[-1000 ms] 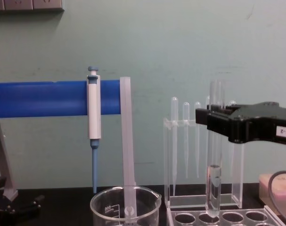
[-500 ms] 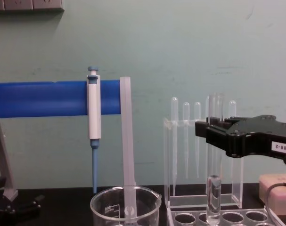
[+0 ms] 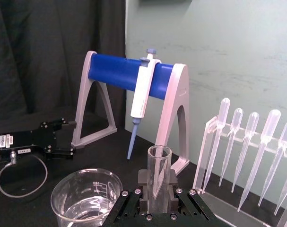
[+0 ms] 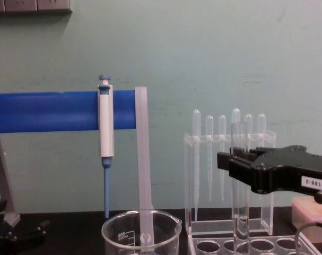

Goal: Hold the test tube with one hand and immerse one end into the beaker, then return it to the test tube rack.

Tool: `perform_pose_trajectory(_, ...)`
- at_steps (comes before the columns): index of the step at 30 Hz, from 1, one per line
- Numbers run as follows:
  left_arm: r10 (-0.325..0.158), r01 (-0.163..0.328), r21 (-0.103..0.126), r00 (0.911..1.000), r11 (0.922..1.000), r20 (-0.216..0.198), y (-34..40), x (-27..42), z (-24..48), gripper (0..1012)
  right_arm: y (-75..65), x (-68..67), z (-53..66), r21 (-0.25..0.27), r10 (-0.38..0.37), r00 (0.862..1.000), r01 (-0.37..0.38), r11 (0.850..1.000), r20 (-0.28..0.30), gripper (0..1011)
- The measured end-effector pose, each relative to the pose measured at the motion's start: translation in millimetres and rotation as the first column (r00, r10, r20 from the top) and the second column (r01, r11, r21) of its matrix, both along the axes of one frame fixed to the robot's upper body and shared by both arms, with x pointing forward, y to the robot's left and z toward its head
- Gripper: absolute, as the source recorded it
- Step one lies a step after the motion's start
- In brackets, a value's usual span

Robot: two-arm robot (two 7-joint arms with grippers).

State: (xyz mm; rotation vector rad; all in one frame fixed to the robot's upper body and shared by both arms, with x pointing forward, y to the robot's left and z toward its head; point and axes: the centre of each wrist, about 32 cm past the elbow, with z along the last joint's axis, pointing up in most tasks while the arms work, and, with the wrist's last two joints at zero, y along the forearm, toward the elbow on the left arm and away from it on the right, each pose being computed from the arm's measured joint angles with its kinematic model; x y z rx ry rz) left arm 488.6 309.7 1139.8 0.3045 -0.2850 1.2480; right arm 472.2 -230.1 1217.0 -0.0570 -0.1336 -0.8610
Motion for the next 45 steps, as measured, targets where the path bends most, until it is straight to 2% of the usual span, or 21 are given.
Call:
perform_pose_trajectory(12, 0.000, 0.000, 0.000, 1.0000, 1.0000, 0.000, 0.0, 0.0, 0.0, 1000, 0.9, -3.2, -16.5, 0.001, -0.007, 0.999, 0.007, 1.000, -0.032, 233)
perform_pose_trajectory(25, 0.000, 0.000, 0.000, 1.0000, 1.0000, 0.000, 0.0, 0.0, 0.0, 1000, 1.8, -6.4, -28.2, -0.009, -0.007, 1.000, 0.007, 1.000, -0.029, 233)
perform_pose_trajectory(32, 0.000, 0.000, 0.000, 1.0000, 1.0000, 0.000, 0.0, 0.0, 0.0, 1000, 2.1, -6.8, -29.3, -0.017, -0.008, 0.999, 0.007, 1.000, -0.034, 396)
perform_pose_trajectory(33, 0.000, 0.000, 0.000, 1.0000, 1.0000, 0.000, 0.0, 0.0, 0.0, 1000, 2.2, -6.8, -29.3, -0.018, -0.008, 0.999, 0.008, 1.000, -0.036, 452)
perform_pose_trajectory(37, 0.000, 0.000, 0.000, 1.0000, 1.0000, 0.000, 0.0, 0.0, 0.0, 1000, 2.2, -7.0, -28.9, -0.019, -0.010, 0.999, 0.009, 1.000, -0.037, 569)
perform_pose_trajectory(39, 0.000, 0.000, 0.000, 1.0000, 1.0000, 0.000, 0.0, 0.0, 0.0, 1000, 2.2, -7.8, -26.6, -0.017, -0.009, 0.999, 0.008, 1.000, -0.030, 651)
perform_pose_trajectory(42, 0.000, 0.000, 0.000, 1.0000, 1.0000, 0.000, 0.0, 0.0, 0.0, 1000, 1.5, -9.9, -21.6, -0.012, -0.010, 1.000, 0.009, 1.000, -0.015, 712)
perform_pose_trajectory(45, 0.000, 0.000, 0.000, 1.0000, 1.0000, 0.000, 0.0, 0.0, 0.0, 1000, -2.1, -15.6, -10.3, 0.003, -0.026, 0.999, 0.026, 1.000, 0.029, 816)
